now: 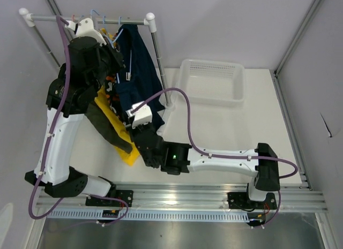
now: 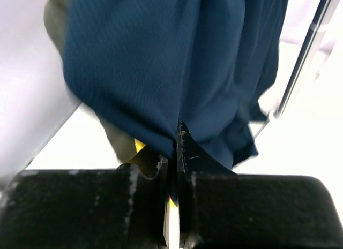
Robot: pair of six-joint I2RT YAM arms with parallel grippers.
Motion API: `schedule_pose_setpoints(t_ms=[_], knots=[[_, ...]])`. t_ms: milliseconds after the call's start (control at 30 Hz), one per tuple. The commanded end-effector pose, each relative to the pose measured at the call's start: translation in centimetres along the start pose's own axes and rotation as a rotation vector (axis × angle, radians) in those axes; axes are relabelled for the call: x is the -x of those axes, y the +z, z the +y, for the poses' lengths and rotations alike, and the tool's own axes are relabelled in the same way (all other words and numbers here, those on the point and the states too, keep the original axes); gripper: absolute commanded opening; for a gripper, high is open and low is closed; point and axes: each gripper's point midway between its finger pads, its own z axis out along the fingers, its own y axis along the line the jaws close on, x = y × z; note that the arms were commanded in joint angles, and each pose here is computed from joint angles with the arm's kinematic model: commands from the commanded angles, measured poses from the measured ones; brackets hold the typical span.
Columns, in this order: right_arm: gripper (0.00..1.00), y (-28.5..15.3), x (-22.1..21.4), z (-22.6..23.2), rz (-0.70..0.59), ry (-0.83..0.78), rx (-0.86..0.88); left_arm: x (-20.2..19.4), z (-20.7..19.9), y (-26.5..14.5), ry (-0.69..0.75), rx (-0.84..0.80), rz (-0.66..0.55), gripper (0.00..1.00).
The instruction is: Remove the shorts from the hanger
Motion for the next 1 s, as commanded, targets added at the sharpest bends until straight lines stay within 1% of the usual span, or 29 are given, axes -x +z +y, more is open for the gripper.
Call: schedule_pose_setpoints(t_ms=[0,33,67,100,133,200,300,467,567,633,667,733,767,800,833,867,900,933,967], knots=[[0.00,-2.2,-1.3,-1.9,0.028,0.045,-0.065,4.8,-1.2,-1.9,-0.031,-0.052,-0.144,0.00],[0.00,-3.4,-1.2,-1.5,0.032,0.087,-0.050,5.9,-1.2,-2.2,-0.030,-0.049,-0.174,0.00],[0.00,-4.2,-2.7,-2.0,0.060,0.060,-0.058,6.1,-1.4,-1.8,-0.020,-0.046,-0.182,0.00],[0.00,-4.8,-3.0,-1.9,0.068,0.067,-0.054,6.6,-1.5,-1.6,0.000,-0.044,-0.200,0.00],[0.00,-6.1,-3.1,-1.8,0.074,0.069,-0.050,8.3,-1.4,-2.3,-0.009,-0.039,-0.247,0.00],[0.00,-7.4,-4.2,-2.1,0.097,0.064,-0.054,8.4,-1.4,-1.1,0.021,-0.024,-0.246,0.00],[0.00,-9.0,-4.1,-2.9,0.100,0.075,-0.071,10.0,-1.5,-1.8,0.020,-0.030,-0.286,0.00],[0.00,-9.1,-3.0,-5.1,0.073,0.113,-0.102,10.6,-2.2,-3.3,0.033,-0.092,-0.303,0.00],[0.00,-8.8,-2.7,-5.5,0.067,0.117,-0.106,11.0,-1.8,-4.0,0.051,-0.080,-0.316,0.00],[0.00,-8.8,-2.6,-5.8,0.061,0.112,-0.117,11.7,-1.0,-4.4,0.076,-0.044,-0.345,0.00],[0.00,-8.9,-2.8,-5.8,0.058,0.114,-0.119,12.3,-0.9,-4.8,0.080,-0.038,-0.369,0.00],[0.00,-8.7,-3.0,-5.9,0.059,0.125,-0.115,12.6,-0.7,-5.6,0.080,-0.045,-0.380,0.00],[0.00,-8.5,-3.1,-6.0,0.061,0.128,-0.114,12.4,-0.8,-5.9,0.072,-0.059,-0.370,0.00],[0.00,-8.3,-2.9,-6.0,0.060,0.132,-0.110,11.3,-0.9,-6.0,0.042,-0.077,-0.326,0.00],[0.00,-7.6,-2.6,-6.5,0.052,0.140,-0.125,9.2,-1.8,-5.4,0.040,-0.129,-0.254,0.00],[0.00,-7.1,-1.7,-6.7,0.030,0.139,-0.123,8.6,-2.0,-6.9,0.026,-0.172,-0.234,0.00],[0.00,-6.5,-0.9,-6.7,0.018,0.141,-0.108,6.1,-2.2,-6.1,0.009,-0.191,-0.160,0.00],[0.00,-5.4,0.0,-7.8,0.000,0.145,-0.125,2.6,-2.9,-5.4,0.016,-0.236,-0.066,0.00],[0.00,-4.6,1.1,-8.2,-0.019,0.124,-0.121,2.9,-2.8,-8.4,-0.002,-0.295,-0.096,0.00]])
